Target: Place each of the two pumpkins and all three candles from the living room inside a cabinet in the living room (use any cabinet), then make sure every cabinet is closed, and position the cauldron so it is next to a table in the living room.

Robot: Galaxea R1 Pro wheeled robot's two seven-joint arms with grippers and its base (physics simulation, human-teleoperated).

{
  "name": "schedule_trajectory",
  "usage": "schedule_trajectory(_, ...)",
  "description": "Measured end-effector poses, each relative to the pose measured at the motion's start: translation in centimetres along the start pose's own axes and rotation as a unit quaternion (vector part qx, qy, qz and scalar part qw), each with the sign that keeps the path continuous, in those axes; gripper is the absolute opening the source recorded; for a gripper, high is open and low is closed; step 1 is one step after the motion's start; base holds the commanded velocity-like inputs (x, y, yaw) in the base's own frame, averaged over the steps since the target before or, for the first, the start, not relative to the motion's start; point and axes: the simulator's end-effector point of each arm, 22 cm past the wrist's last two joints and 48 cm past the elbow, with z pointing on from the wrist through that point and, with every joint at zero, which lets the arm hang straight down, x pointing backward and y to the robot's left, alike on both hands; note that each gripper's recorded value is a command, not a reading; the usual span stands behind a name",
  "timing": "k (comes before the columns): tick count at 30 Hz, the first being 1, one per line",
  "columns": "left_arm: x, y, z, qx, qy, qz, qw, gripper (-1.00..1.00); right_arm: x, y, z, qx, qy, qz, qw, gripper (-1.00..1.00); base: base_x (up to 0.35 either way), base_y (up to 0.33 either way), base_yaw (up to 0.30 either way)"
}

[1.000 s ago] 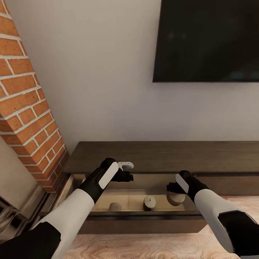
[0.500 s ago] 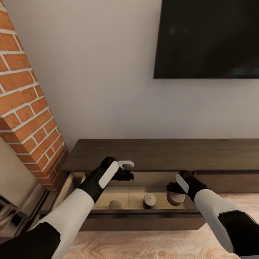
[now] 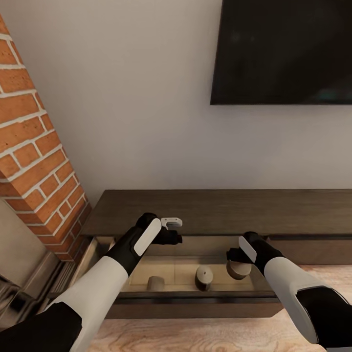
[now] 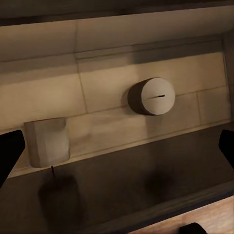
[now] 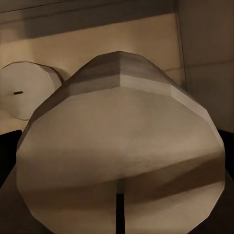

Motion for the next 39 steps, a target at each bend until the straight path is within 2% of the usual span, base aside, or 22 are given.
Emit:
schedule_trajectory(6,0.2,0.0,0.0,0.000,0.004,0.003,1.0000,1.00,0.0,0.0,0.0,0.000,0.000,0.000,1.0000,-1.00,0.000,0.000,0.000)
schedule_trajectory(12,1.1,0.1,1.1,-0.002,0.006,0.010,0.9999,1.00,0.6,0.1,1.2,-0.002,0.000,0.000,1.0000,-1.00,0.000,0.000,0.000)
schedule_trajectory(29,3.2,0.7,4.3,-0.003,0.006,0.012,0.9999,1.00,2.3,0.3,4.7,-0.003,0.001,-0.001,1.0000,-1.00,0.000,0.000,0.000)
schedule_trajectory(39,3.4,0.8,4.6,-0.002,0.009,0.011,0.9999,1.00,2.4,0.3,5.0,-0.003,0.003,-0.001,1.0000,-1.00,0.007,0.000,0.000)
